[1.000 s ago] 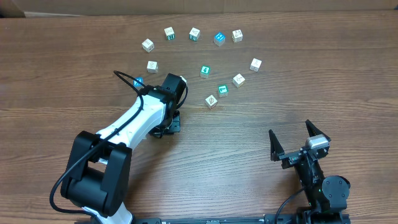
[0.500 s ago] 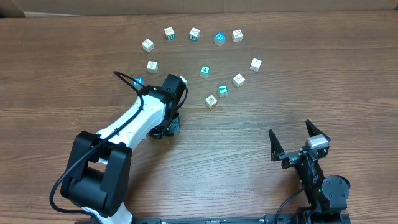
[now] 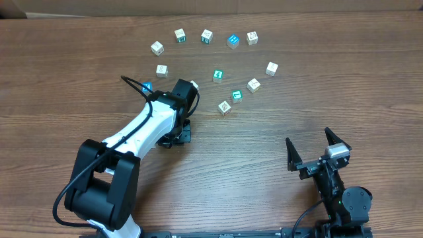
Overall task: Form a horizontal line
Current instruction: 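Lower the I block onto the table right of the S block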
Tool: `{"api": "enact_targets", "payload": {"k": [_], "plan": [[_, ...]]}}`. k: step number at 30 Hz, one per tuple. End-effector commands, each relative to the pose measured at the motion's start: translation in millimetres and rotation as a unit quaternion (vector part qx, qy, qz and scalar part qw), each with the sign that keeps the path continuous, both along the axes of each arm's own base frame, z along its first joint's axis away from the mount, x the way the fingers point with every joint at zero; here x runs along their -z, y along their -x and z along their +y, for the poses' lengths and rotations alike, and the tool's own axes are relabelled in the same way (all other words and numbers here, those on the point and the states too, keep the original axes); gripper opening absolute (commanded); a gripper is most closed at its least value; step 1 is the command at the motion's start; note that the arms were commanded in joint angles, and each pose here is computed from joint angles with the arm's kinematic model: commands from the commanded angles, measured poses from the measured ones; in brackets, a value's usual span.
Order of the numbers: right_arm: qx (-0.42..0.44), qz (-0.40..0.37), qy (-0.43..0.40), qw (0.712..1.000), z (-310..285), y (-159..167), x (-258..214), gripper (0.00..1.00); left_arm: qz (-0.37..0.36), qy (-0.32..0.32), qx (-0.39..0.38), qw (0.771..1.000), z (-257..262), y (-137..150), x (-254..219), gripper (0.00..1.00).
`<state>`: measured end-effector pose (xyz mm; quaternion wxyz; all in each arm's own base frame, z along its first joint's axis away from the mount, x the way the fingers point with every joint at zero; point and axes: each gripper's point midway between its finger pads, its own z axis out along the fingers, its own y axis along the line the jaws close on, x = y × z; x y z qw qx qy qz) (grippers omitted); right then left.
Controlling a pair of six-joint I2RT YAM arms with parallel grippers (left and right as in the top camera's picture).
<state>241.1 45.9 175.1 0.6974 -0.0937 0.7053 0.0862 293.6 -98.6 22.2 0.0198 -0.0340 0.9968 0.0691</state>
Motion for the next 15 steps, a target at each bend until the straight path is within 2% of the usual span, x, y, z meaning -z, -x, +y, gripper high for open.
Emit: {"api": "enact_targets", "payload": {"k": [1,15], "plan": [[0.006,-0.003,-0.001,1.000,-2.0,-0.3,1.0,1.00,0.014,0.000,-0.005,1.000,-0.7,6.7,4.3,0.16],[0.006,-0.003,-0.001,1.000,-2.0,-0.3,1.0,1.00,0.008,0.003,-0.005,1.000,-1.9,3.7,4.4,0.17]]}}
